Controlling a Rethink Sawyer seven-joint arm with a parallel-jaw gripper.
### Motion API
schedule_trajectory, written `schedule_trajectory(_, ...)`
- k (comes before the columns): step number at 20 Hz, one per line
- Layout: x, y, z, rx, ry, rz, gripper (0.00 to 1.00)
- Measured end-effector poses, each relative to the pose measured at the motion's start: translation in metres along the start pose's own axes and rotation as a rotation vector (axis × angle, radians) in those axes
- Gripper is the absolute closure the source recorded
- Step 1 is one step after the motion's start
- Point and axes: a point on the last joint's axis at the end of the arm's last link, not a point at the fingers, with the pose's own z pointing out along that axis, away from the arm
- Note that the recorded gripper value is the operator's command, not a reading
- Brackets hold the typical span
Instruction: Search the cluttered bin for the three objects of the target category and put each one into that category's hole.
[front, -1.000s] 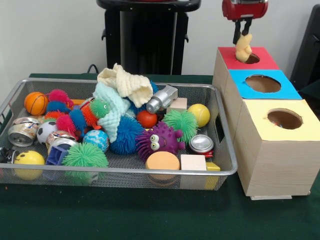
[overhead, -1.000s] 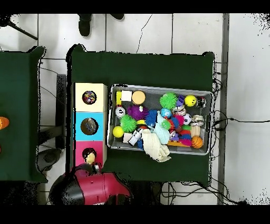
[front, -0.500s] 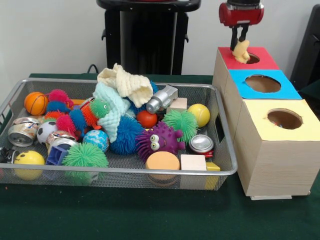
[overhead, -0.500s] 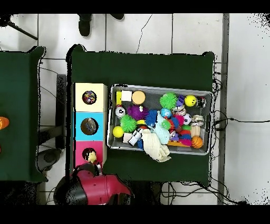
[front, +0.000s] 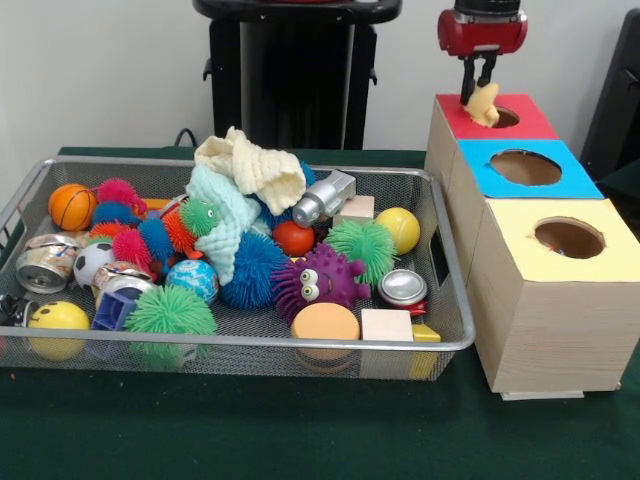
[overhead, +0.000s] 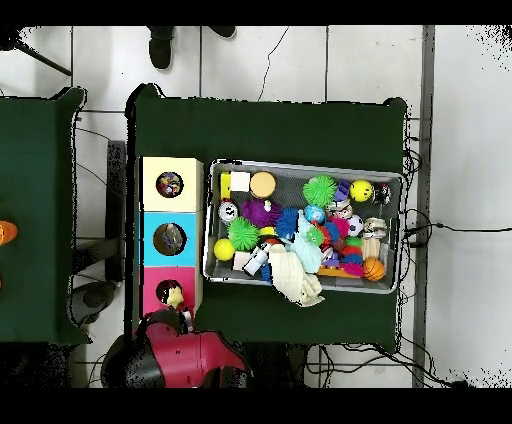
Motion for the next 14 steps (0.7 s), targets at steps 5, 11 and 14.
schedule_trajectory(5,0.000,0.003,-0.001,0.010,-0.004,-0.004,1.00)
schedule_trajectory(11,-0.004,0.009,0.000,0.019,-0.008,0.007,1.00)
schedule_trajectory(14,-0.012,0.018,0.007,0.016,-0.009,0.018,0.00)
